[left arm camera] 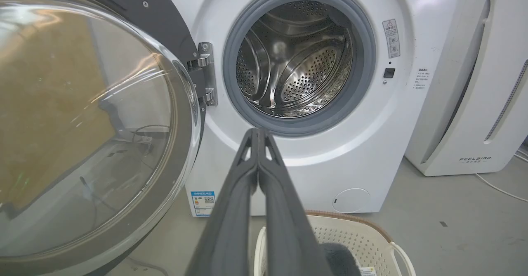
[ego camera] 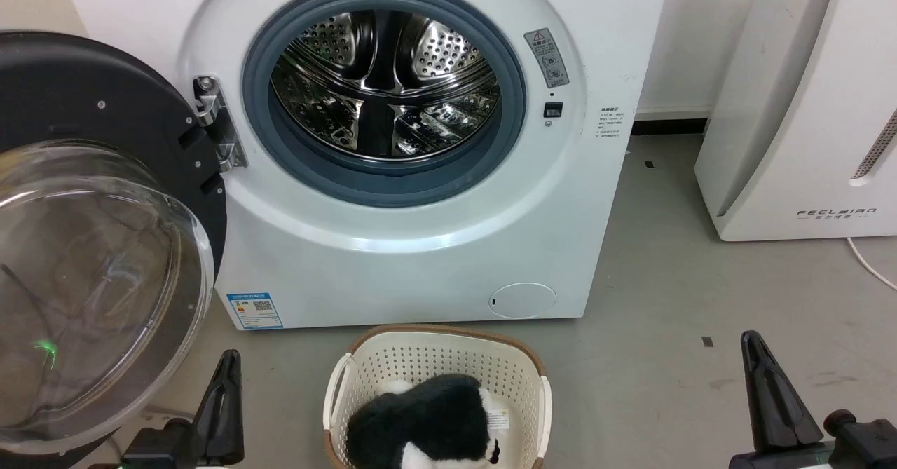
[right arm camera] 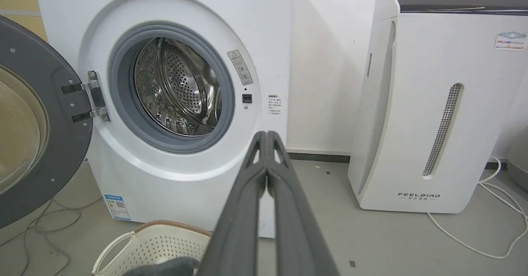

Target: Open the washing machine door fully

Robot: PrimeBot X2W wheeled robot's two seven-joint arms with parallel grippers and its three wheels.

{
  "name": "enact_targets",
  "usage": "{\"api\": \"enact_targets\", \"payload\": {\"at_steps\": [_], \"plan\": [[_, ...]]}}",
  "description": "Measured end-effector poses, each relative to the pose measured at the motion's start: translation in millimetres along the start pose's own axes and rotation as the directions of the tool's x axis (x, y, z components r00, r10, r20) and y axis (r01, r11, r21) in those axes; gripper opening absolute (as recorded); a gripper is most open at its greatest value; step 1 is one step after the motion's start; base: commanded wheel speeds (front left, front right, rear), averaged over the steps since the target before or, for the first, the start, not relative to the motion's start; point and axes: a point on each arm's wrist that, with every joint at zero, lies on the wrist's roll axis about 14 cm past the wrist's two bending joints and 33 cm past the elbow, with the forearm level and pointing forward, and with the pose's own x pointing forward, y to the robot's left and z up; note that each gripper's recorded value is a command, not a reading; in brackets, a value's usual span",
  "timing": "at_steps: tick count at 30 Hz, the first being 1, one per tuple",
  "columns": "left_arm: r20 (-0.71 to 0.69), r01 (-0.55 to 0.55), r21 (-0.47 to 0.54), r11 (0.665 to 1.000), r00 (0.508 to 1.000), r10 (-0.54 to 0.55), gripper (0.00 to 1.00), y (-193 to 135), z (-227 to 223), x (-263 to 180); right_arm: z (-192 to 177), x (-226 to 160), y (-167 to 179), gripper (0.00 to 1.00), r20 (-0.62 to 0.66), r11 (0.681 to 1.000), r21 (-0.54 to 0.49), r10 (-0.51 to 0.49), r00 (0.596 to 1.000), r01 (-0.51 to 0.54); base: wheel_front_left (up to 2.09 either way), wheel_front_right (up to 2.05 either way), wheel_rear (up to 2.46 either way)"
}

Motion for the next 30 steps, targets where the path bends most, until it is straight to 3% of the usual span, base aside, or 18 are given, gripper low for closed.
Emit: {"api": "enact_targets", "payload": {"at_steps": [30], "plan": [[-0.057,0.002,0.013,1.0,0.998,-0.001,0.0,-4.1,-6.8,4.1,-12.8,8.3,7.8,0.0,-0.072,1.0,-0.003,0.026,0.997,-0.026,0.0,0.0,0.0]]}}
